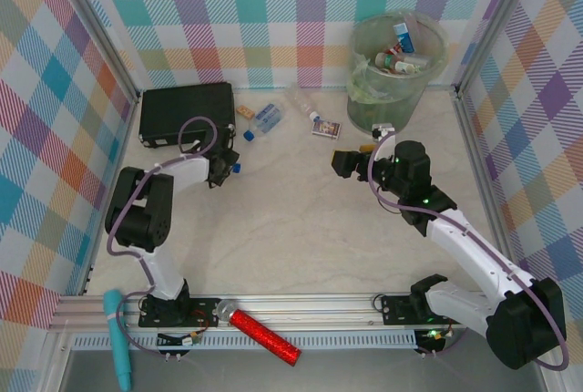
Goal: Put the plastic bottles in the bin
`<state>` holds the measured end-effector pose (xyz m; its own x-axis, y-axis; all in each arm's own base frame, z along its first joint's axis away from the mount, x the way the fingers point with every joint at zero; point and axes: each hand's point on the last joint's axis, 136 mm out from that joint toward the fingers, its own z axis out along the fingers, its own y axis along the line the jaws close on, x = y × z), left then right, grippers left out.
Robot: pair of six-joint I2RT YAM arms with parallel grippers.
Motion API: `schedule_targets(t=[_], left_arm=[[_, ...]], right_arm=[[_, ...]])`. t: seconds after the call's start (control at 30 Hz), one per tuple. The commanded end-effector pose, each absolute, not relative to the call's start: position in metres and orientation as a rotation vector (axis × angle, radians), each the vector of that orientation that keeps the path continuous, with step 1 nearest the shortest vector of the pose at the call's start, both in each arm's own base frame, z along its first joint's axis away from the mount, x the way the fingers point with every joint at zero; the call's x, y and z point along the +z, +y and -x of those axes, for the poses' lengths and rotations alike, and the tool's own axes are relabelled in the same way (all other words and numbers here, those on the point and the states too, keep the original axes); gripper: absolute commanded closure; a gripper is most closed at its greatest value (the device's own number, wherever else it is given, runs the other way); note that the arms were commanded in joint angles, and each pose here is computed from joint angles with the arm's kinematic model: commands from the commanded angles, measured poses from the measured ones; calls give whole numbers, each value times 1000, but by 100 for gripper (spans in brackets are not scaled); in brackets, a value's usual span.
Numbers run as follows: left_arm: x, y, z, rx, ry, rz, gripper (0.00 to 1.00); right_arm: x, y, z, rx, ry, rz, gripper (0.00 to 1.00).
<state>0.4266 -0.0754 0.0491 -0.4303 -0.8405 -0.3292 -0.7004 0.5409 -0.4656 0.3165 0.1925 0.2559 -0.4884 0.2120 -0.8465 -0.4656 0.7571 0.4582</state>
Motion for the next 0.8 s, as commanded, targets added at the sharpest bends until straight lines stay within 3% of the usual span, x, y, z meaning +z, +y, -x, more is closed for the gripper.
schedule_targets(t=[0.0, 0.27, 0.43, 0.77], left_arm=[[80, -94, -418, -391, 2316, 966, 37], [145, -169, -381, -413, 2335, 278, 38], [177, -219, -349, -564, 2258, -68, 38], [221, -265, -294, -735, 2122, -434, 37]], right_arm=[[274, 200, -309, 879, 1890, 224, 1], [287, 206, -308, 911, 1943, 238, 1], [304, 233, -295, 1072, 1959, 392, 0], [328, 273, -285, 1396, 2065, 529, 11]])
